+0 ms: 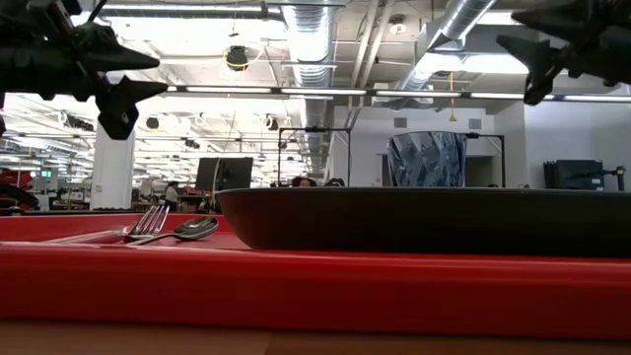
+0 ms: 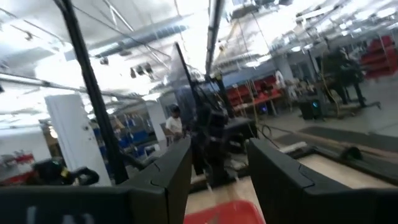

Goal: Pick and place plate/cup/fork/spoon on tray
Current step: Return to Home Position

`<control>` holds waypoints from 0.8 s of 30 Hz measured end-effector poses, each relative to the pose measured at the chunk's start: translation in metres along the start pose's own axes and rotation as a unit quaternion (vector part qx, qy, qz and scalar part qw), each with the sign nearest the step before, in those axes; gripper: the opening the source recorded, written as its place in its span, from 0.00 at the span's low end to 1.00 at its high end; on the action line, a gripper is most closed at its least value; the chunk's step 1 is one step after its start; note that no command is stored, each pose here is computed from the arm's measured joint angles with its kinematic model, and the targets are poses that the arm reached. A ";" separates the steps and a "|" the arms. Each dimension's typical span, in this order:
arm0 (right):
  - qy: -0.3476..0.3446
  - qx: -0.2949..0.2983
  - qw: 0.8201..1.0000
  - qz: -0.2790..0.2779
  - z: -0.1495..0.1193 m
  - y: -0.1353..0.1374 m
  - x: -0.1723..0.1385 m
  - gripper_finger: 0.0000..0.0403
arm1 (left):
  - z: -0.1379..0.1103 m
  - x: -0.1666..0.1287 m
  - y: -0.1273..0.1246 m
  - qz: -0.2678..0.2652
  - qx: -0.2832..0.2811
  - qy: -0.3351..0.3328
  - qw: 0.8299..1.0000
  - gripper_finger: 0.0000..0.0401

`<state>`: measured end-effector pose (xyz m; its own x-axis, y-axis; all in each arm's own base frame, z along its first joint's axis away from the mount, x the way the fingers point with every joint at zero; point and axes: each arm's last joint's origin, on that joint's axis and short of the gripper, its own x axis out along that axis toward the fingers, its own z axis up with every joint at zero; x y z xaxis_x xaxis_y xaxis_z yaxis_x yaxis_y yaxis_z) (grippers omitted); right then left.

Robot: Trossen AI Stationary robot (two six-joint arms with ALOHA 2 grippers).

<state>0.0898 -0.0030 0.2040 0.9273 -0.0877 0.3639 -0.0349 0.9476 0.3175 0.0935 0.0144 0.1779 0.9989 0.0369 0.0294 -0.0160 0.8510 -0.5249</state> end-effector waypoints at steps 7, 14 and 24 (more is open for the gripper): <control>0.054 -0.023 0.998 -0.033 -0.014 -0.004 0.001 0.45 | -0.004 0.002 0.004 0.011 0.036 -0.022 0.999 0.36; 0.077 -0.028 0.996 -0.042 -0.019 -0.005 0.000 0.45 | -0.004 0.002 0.007 0.043 0.061 -0.036 0.997 0.36; 0.115 -0.025 0.992 -0.051 -0.026 -0.008 -0.002 0.45 | -0.004 0.002 0.008 0.065 0.054 -0.042 0.996 0.36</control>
<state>0.0981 -0.0023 0.1784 0.9858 -0.1175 0.1198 0.0773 0.9518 0.2968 0.0954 0.0193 0.1698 0.9810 0.1896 0.0406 -0.1535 0.8873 -0.4348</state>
